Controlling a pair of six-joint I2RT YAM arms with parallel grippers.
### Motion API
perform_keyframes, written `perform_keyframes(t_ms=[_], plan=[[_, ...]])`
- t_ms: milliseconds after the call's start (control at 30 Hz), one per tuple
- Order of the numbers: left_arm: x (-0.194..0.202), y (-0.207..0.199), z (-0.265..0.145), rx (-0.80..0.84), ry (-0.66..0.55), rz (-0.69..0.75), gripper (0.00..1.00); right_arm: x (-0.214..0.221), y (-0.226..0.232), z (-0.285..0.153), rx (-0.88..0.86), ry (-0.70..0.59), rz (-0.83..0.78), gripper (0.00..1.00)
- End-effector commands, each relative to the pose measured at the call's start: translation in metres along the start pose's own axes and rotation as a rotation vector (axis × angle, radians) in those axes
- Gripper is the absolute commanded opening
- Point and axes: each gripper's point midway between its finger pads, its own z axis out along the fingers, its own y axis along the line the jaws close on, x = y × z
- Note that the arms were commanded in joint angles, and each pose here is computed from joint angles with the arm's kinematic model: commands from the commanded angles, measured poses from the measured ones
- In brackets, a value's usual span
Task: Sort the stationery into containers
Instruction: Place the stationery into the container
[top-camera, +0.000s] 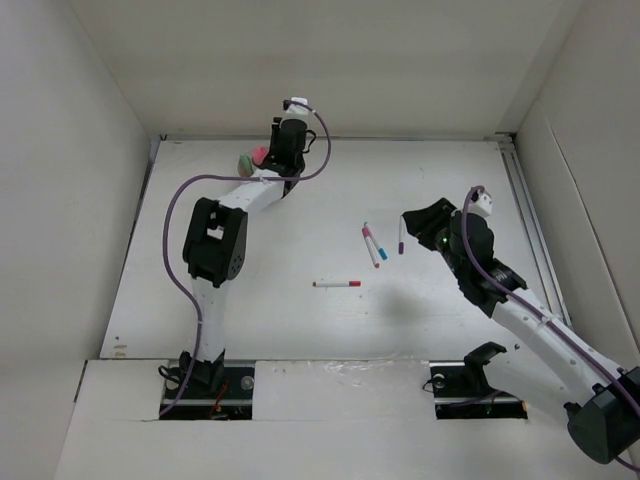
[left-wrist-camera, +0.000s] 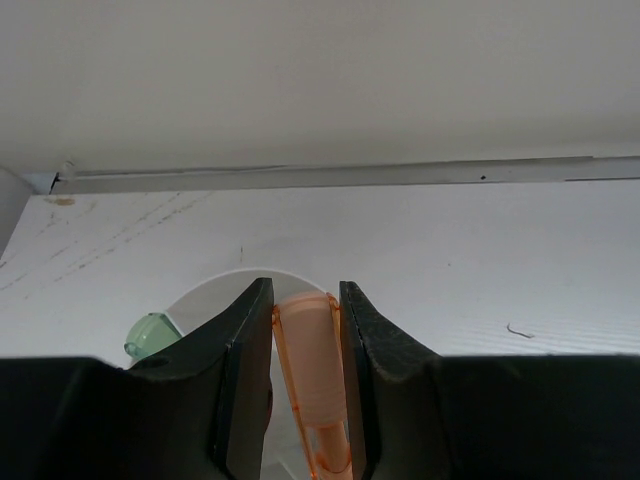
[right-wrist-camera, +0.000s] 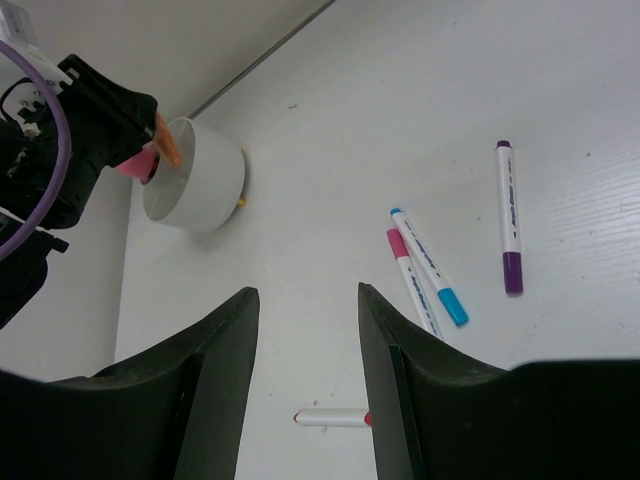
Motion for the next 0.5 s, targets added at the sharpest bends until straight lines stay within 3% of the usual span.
perform_keyframes(t_ms=[0, 467], plan=[[-0.033, 0.012, 0.004, -0.048, -0.081, -0.026, 0.08, -0.020, 0.015, 0.002, -0.031, -0.060, 0.015, 0.50], [-0.028, 0.010, 0.024, -0.078, -0.084, -0.007, 0.10, -0.013, 0.010, 0.009, -0.010, -0.042, 0.006, 0.50]])
